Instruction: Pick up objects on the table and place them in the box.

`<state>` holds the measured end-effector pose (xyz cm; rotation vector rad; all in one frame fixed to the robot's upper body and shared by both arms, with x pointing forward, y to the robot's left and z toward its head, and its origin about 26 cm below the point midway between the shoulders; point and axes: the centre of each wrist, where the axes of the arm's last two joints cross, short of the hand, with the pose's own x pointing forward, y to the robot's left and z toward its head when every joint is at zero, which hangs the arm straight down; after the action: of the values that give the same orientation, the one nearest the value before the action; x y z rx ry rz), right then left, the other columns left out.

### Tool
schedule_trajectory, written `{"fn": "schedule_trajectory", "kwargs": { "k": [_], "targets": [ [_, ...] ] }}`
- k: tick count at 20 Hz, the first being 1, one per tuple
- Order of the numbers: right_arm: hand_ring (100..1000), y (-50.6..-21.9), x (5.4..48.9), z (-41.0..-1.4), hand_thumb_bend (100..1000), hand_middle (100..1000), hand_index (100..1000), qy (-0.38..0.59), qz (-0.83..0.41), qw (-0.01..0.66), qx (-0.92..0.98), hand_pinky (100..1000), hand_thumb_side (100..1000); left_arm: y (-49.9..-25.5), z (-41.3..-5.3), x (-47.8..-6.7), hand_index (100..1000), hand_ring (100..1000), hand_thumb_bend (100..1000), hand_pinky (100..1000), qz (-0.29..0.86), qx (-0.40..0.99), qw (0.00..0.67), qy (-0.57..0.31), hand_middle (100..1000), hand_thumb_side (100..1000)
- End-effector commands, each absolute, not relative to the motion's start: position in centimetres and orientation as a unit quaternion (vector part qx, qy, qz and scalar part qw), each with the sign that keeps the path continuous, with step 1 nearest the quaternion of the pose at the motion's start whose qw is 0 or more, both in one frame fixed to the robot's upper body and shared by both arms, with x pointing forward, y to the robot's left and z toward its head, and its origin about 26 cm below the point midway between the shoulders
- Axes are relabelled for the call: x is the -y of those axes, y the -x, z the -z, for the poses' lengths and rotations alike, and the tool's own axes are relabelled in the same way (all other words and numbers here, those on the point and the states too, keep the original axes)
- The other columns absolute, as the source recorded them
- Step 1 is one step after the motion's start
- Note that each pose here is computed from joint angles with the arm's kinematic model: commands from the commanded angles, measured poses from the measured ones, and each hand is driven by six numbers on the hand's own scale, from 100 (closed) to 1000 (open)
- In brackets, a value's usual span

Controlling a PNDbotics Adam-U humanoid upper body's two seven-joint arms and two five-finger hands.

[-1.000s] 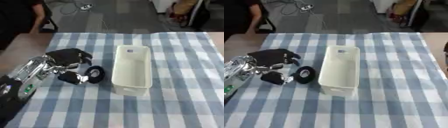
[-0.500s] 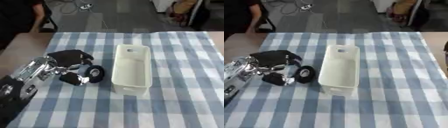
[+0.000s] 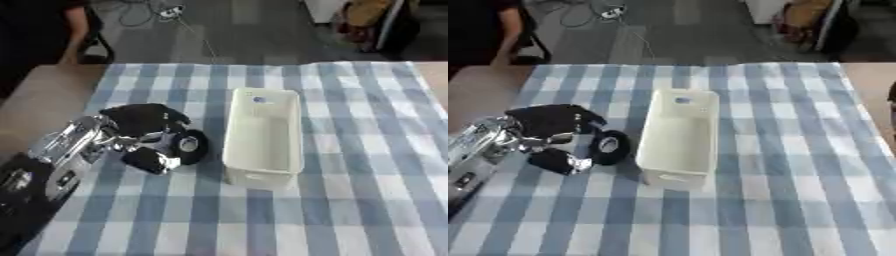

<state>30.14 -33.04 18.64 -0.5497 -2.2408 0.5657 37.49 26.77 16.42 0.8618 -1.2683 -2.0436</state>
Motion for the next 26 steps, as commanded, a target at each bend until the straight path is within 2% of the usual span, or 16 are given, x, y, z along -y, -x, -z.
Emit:
{"fn": "schedule_trajectory", "kwargs": {
  "k": [1,26],
  "targets": [
    [929,-30.0,33.4,-19.4,100,927,988,0.221,-0.228,0.363,0.876,940,608,-37.7,-17.3,-26.8,876,969,935,992,0.765,0.477,0.280,-0.331,952,877],
    [929,-30.0,33.2,-19.4,100,927,988,0.216,-0.229,0.363,0.877,941,611,-39.0,-15.1,-26.0,864,973,929,1000,0.786,0.443,0.276,-0.331,950,871]
  ]
}}
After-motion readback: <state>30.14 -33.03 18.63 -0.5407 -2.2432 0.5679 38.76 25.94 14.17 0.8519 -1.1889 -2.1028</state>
